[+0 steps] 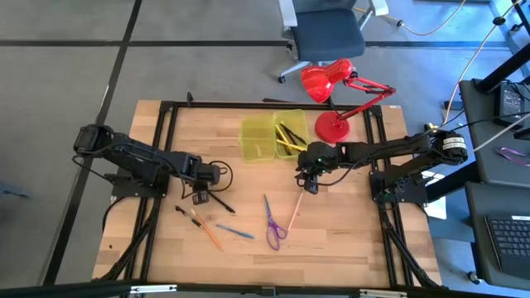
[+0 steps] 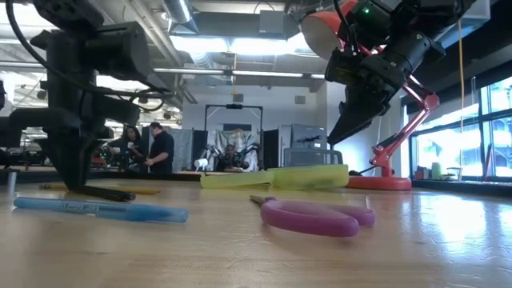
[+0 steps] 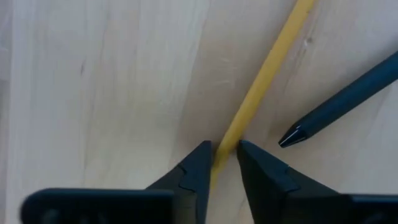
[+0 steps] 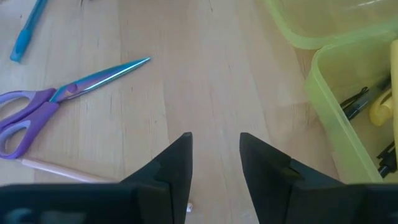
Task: Pick & place school supplies into a supply box
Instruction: Put the yellow pencil into the yellow supply box
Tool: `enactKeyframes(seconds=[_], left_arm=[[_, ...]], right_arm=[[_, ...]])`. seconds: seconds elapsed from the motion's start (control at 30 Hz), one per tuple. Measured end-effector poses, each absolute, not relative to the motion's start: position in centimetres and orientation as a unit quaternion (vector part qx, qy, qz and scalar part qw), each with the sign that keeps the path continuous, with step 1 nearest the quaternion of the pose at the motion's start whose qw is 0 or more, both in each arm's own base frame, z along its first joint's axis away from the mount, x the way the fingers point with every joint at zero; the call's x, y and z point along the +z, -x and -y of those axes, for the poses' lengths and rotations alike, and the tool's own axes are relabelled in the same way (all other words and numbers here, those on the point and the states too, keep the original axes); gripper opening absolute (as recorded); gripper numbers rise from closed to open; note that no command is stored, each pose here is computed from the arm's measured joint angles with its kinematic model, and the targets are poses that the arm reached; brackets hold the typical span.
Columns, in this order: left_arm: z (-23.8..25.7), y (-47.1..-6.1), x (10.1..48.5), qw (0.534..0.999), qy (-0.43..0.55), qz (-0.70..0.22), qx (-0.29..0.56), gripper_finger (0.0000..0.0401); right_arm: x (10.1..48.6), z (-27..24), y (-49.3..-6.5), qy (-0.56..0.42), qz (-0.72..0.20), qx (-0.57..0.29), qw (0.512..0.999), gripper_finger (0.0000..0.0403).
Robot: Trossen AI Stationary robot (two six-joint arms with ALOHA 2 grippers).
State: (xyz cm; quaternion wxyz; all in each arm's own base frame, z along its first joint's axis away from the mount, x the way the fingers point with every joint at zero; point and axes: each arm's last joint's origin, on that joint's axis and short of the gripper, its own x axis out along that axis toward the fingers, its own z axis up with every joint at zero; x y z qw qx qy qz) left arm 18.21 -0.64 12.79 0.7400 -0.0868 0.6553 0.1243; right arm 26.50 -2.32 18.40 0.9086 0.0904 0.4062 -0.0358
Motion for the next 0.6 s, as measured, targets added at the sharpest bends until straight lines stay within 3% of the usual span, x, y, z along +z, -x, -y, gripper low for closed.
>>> enactKeyframes(seconds=[0.2,0.43,0.6], left_arm=[[0.7,-19.3,13.7,0.759,0.092,-0.633,0.121,0.0011],[0.5,-21.9,13.4,0.825,0.106,-0.542,0.118,0.0006],[0.3,-23.4,12.5,0.845,0.097,-0.515,0.104,0.0004]], right_arm=[[18.4,2.3,-26.5,-0.089,-0.406,-0.035,0.909,0.0138],[18.5,2.2,-26.6,-0.087,-0.401,-0.032,0.912,0.0138],[18.9,1.0,-27.2,-0.067,-0.370,-0.006,0.927,0.0138]])
